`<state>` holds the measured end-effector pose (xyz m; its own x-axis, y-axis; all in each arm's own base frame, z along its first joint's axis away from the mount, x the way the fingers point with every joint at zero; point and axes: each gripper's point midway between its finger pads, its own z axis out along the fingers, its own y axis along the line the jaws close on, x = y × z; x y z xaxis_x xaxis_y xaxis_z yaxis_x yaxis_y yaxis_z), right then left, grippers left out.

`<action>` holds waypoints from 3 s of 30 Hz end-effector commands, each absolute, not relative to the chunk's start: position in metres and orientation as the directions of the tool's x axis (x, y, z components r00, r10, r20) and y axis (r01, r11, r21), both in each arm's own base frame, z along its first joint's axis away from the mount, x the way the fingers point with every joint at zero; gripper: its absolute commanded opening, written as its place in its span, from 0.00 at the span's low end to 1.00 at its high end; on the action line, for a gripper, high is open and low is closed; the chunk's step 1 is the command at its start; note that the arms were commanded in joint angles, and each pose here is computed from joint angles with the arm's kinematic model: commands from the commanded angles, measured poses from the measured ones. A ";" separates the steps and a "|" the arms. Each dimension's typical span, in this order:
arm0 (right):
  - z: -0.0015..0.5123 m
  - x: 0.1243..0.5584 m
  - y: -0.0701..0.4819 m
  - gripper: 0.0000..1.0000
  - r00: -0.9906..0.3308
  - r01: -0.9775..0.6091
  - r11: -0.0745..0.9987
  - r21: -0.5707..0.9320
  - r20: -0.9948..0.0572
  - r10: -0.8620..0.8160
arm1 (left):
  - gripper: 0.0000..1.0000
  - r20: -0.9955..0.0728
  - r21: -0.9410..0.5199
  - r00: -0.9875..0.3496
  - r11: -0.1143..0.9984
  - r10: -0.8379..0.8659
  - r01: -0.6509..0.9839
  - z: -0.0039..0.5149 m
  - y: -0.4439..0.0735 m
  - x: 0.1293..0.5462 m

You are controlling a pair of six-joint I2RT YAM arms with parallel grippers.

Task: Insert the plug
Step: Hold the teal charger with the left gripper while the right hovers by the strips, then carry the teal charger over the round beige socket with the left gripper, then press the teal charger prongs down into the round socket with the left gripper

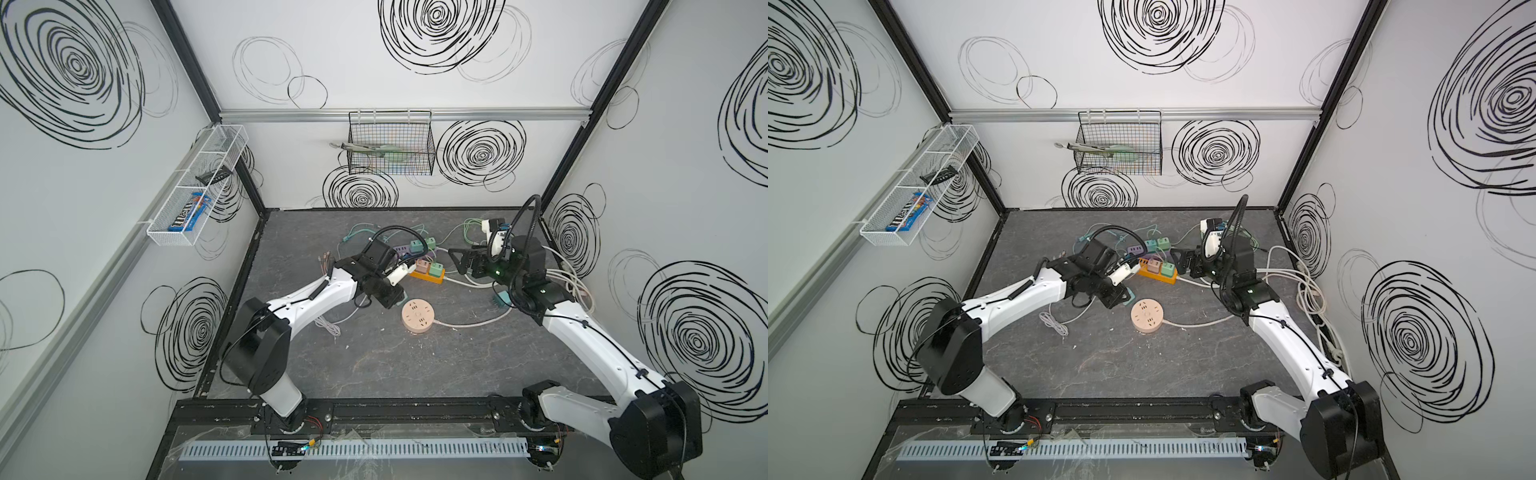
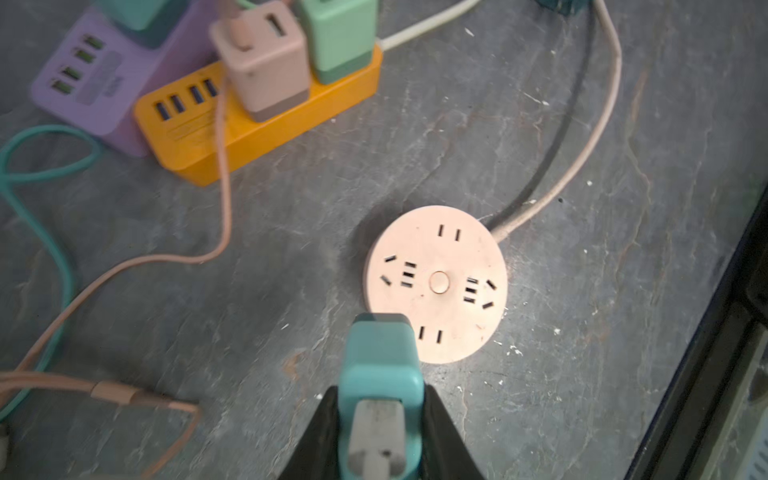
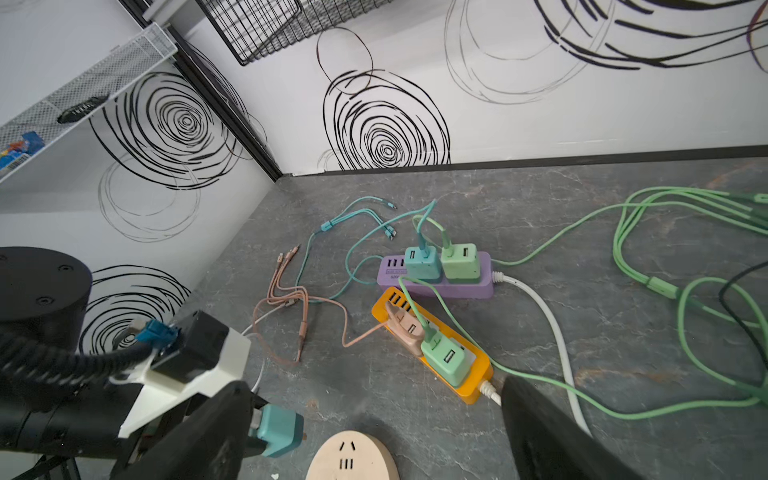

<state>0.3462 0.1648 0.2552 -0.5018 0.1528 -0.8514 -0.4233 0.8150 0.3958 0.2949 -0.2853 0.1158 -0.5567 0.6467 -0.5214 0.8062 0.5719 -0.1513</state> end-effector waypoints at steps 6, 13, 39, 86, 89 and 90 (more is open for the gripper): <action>0.250 0.345 0.135 0.97 -0.506 -0.347 0.849 0.399 -0.842 0.189 | 0.00 -0.509 -0.038 -0.397 0.441 0.764 0.897 0.113 -0.320 0.295; 0.258 0.345 0.116 0.97 -0.482 -0.319 0.842 0.435 -0.839 0.251 | 0.00 -0.441 0.009 -0.384 0.432 0.811 0.902 0.098 -0.316 0.303; 0.258 0.345 0.112 0.97 -0.491 -0.316 0.824 0.470 -0.824 0.282 | 0.00 -0.437 0.008 -0.341 0.383 0.832 0.924 0.088 -0.322 0.306; 0.259 0.351 0.107 0.97 -0.502 -0.296 0.813 0.502 -0.805 0.315 | 0.00 -0.002 -0.188 -0.522 0.512 0.853 0.838 -0.067 -0.209 0.190; 0.258 0.354 0.110 0.97 -0.515 -0.307 0.804 0.510 -0.799 0.310 | 0.00 -0.003 -0.171 -0.521 0.513 0.853 0.841 -0.067 -0.207 0.195; 0.257 0.355 0.110 0.97 -0.518 -0.306 0.802 0.513 -0.797 0.312 | 0.00 -0.014 -0.137 -0.522 0.516 0.853 0.846 -0.065 -0.209 0.206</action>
<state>0.3501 0.1075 0.2476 -0.5301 0.3045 -0.7914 -0.2811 0.8174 0.5028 0.3012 -0.3150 0.0502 -0.3625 0.7152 -0.5976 0.8992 0.4369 -0.0227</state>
